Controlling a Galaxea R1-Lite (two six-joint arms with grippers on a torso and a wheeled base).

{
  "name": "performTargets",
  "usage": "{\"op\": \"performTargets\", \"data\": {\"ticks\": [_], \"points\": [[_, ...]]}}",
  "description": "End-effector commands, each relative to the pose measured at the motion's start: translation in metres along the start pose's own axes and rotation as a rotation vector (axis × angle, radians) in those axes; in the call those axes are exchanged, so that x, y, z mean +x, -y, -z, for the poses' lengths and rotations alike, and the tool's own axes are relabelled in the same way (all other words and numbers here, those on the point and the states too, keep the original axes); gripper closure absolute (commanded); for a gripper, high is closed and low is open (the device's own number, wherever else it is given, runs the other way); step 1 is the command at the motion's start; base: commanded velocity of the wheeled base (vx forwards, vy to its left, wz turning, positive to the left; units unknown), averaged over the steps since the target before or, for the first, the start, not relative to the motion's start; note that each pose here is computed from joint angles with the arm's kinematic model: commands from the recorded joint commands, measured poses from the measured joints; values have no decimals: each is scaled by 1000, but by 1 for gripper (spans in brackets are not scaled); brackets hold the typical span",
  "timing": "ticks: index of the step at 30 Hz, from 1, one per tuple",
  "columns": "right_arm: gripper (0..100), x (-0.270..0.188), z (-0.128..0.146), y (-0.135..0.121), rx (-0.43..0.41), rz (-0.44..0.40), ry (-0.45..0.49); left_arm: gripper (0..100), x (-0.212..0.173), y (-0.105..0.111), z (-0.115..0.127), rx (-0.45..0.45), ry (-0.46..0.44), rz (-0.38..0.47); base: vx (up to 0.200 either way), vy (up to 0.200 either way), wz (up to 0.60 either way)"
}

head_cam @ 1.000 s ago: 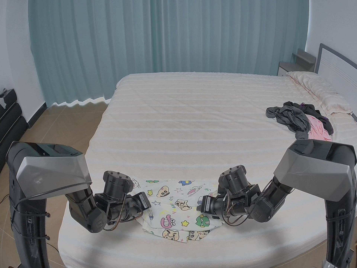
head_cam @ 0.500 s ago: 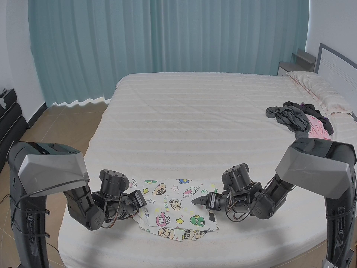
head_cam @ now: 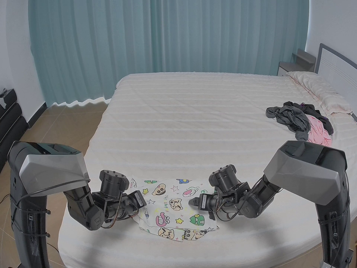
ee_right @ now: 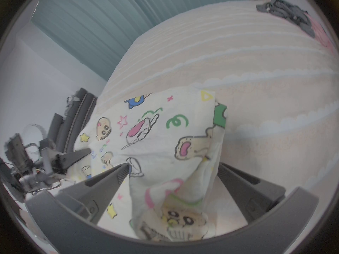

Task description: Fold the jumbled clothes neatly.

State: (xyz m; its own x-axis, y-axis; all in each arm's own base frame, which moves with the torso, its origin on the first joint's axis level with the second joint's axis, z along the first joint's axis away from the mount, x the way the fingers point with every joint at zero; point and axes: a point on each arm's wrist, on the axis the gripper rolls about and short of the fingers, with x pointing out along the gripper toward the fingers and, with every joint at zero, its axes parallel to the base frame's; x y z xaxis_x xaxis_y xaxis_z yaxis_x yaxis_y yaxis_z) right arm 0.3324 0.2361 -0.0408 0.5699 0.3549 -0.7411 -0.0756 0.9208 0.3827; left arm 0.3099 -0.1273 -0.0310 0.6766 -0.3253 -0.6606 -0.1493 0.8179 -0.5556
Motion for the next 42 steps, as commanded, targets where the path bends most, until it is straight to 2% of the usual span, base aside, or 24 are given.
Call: {"op": "performTargets", "data": {"ticks": [1,13,14,19,29,33,42], "points": [[100,8,6,-2,-7,-30,-40,100,-1,0,1,1,-4,1,0,0,0],[100,0,3,3,19,-44,-42,100,-4,3,-1,-3,13,2,0,0,0],[100,-5,1,1,45,-71,-47,100,-6,4,-1,-2,15,4,0,0,0],[100,-11,-5,1,120,-128,-37,100,-6,5,0,2,15,5,-120,-200,0],[100,-23,-13,6,141,-161,-46,100,-17,7,-1,1,17,13,0,-200,0],[100,-32,-18,7,174,-184,-52,100,-22,11,1,6,15,25,0,-200,0],[100,-39,-20,7,176,-192,-44,100,-38,19,-3,2,38,54,0,-200,0]]}}
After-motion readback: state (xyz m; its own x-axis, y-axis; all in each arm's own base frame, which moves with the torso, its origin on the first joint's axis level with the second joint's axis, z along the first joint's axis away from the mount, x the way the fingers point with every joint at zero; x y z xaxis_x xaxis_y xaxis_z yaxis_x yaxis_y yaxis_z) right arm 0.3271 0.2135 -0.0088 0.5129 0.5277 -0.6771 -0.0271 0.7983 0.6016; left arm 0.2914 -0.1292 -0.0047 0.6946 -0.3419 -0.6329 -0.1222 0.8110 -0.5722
